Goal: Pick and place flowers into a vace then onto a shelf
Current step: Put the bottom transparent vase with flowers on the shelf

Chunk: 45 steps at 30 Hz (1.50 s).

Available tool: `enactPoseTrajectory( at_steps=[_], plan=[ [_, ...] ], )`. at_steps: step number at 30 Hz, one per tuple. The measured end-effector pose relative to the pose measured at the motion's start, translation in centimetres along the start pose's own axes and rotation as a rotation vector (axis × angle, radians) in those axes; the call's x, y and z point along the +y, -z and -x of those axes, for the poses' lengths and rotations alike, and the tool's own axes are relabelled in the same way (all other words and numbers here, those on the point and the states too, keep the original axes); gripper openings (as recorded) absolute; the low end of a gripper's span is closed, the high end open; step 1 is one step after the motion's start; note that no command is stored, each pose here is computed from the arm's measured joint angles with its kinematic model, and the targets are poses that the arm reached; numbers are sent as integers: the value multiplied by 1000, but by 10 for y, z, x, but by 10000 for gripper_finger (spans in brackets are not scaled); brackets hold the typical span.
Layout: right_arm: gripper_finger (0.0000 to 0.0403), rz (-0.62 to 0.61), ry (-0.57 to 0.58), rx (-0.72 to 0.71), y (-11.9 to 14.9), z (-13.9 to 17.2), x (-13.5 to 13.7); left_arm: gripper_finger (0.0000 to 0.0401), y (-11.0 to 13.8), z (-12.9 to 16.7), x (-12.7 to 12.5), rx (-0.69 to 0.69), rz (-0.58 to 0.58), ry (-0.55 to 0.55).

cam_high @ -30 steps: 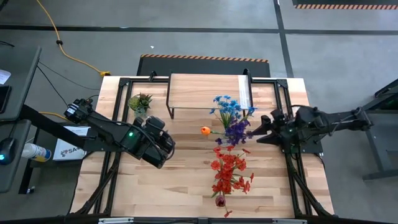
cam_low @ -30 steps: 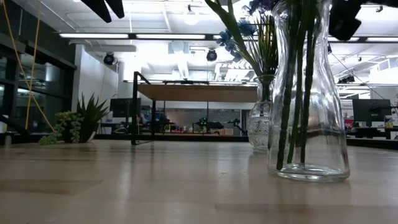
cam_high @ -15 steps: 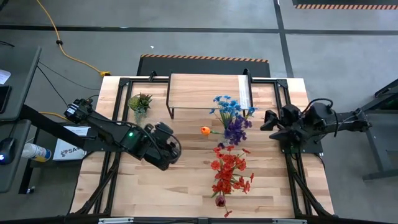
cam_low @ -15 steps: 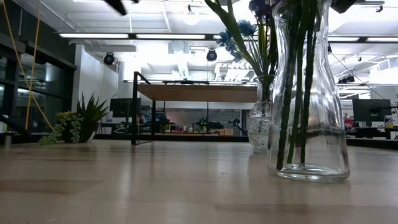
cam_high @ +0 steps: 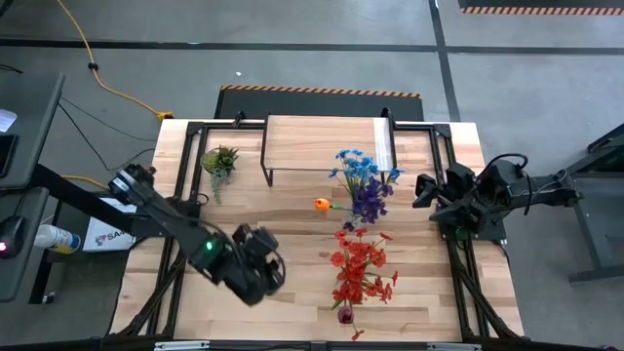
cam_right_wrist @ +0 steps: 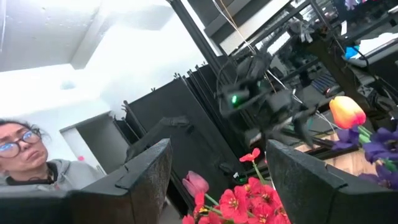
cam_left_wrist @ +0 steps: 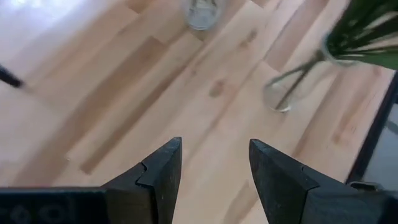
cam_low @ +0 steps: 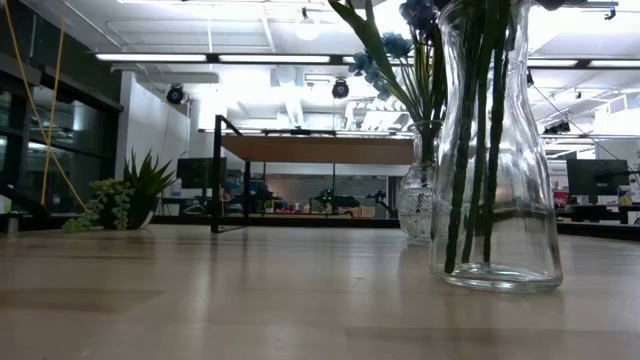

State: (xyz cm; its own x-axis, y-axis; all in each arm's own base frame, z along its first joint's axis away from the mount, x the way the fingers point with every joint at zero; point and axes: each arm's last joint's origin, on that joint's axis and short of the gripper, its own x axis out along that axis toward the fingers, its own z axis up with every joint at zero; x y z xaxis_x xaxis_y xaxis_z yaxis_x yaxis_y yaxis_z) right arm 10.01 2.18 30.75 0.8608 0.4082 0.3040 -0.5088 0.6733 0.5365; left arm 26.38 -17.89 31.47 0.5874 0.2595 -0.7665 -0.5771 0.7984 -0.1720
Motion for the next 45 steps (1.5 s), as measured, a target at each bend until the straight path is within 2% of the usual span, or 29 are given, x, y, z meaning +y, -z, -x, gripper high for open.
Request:
enactPoseTrajectory(
  at_steps=[5,11,23,26,31,35,37,39,42,43,45],
  plan=[
    [252,5,-16,-7,-1,0,1,218,26,-24,-26,-18,-21,2],
    [252,2,-25,2,-1,0,1,218,44,-52,-46,-61,-24,3],
    [252,-25,-59,22,-1,0,3,218,50,-69,-65,-106,49,88],
    [252,-23,-59,22,-1,0,3,218,52,-72,-70,-115,34,112],
    [252,-14,-59,22,-1,0,3,218,52,-80,-81,-208,-3,144],
    [252,-13,-60,28,0,0,3,218,55,-91,-86,-261,-29,128],
    [252,-15,-61,37,0,0,2,218,59,-98,-83,-279,-51,83],
    [252,-17,-66,45,1,0,2,218,61,-108,-90,-300,-16,103],
    [252,-17,-67,46,1,0,2,218,66,-120,-90,-318,-24,80],
    [252,-18,-68,45,1,0,3,218,64,-126,-95,-332,11,105],
    [252,-22,-62,45,1,0,2,218,67,-130,-93,-327,-4,87]
  ],
)
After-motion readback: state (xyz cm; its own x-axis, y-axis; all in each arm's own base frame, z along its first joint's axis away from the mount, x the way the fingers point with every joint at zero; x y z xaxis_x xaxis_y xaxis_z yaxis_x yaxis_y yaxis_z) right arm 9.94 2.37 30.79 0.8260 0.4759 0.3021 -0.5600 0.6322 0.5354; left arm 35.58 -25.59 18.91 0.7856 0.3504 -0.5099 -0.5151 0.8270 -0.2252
